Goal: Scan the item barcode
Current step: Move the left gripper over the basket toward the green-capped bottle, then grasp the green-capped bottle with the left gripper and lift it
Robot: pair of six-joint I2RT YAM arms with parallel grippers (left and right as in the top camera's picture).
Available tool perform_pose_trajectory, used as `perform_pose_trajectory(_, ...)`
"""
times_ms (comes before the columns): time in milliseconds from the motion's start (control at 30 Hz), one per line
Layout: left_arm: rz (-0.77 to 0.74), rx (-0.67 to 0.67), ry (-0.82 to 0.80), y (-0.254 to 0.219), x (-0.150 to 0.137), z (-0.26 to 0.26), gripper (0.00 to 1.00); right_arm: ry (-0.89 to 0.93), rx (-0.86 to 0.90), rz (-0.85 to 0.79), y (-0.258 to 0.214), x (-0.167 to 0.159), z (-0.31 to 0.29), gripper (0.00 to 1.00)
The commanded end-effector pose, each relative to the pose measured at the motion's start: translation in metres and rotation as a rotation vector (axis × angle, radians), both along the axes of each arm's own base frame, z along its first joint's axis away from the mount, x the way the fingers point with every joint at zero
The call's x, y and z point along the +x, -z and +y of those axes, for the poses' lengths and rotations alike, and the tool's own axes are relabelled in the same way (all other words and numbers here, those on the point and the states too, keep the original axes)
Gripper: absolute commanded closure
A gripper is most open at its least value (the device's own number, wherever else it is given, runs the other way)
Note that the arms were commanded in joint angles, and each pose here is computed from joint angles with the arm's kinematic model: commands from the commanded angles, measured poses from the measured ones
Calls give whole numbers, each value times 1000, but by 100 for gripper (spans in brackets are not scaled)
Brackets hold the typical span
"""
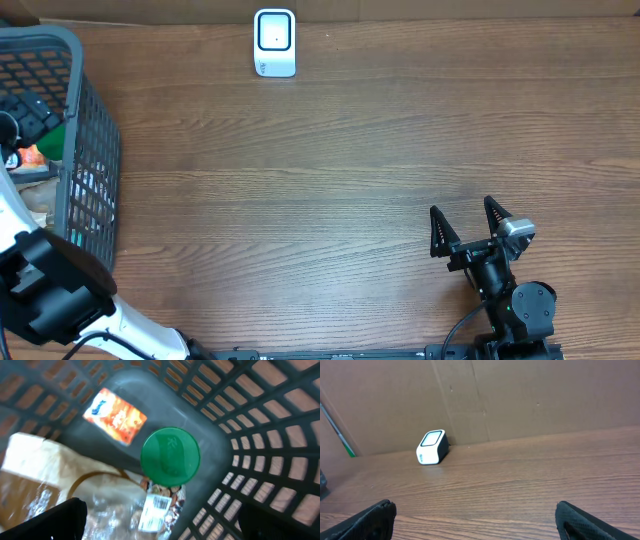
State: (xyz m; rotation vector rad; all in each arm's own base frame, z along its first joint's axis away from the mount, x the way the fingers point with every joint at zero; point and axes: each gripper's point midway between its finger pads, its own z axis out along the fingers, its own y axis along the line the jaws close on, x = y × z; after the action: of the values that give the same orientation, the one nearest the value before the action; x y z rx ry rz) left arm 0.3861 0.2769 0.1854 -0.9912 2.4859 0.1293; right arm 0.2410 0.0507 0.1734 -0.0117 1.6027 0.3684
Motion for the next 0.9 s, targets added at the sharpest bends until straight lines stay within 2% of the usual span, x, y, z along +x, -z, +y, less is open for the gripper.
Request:
perform_pose_trajectory(0, 33, -18, 70, 25, 9, -2, 0, 8, -1, -6, 1, 0, -2, 0)
perform_pose_trajectory(400, 108, -52, 127, 93, 30, 2, 0, 8, 0, -6, 1, 0, -2, 0)
perform_pose_trajectory(867, 113, -64, 144, 114, 40, 0, 0, 8, -1, -6, 1, 0, -2, 0)
